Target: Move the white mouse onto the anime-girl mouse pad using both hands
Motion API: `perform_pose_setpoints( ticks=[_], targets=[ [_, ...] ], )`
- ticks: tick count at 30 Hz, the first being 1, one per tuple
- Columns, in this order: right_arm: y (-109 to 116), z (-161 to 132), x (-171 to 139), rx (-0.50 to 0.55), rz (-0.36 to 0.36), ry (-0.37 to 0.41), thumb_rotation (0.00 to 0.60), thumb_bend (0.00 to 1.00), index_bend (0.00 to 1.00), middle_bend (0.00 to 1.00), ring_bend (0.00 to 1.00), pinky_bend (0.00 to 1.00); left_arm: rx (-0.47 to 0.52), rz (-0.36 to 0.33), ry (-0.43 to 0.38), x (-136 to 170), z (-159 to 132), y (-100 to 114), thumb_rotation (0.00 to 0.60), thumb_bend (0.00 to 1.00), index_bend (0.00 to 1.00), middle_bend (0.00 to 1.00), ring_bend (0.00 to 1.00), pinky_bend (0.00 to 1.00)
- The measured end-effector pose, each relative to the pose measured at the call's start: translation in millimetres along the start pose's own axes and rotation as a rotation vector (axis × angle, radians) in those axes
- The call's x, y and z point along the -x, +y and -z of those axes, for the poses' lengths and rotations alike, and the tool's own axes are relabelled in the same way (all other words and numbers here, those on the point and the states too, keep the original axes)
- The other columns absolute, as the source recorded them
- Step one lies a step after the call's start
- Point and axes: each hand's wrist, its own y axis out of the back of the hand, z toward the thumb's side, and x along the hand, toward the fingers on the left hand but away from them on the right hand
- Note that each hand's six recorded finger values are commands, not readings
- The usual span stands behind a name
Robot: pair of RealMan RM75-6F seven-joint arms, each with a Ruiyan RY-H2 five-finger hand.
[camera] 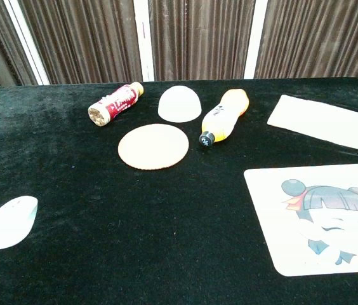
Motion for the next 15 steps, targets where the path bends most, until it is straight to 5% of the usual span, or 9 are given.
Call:
perform_pose_setpoints(
  ticks=[15],
  targets=[
    [-8.3, 0.6, 1.9, -0.015, -0.017, 0.000, 0.600, 0.04, 0.16, 0.00, 0.00, 0.00, -0.036, 0.043, -0.028, -2.5, -8.6, -8.9, 0.600, 0.09, 0.00, 0.00, 0.00, 0.00]
  ],
)
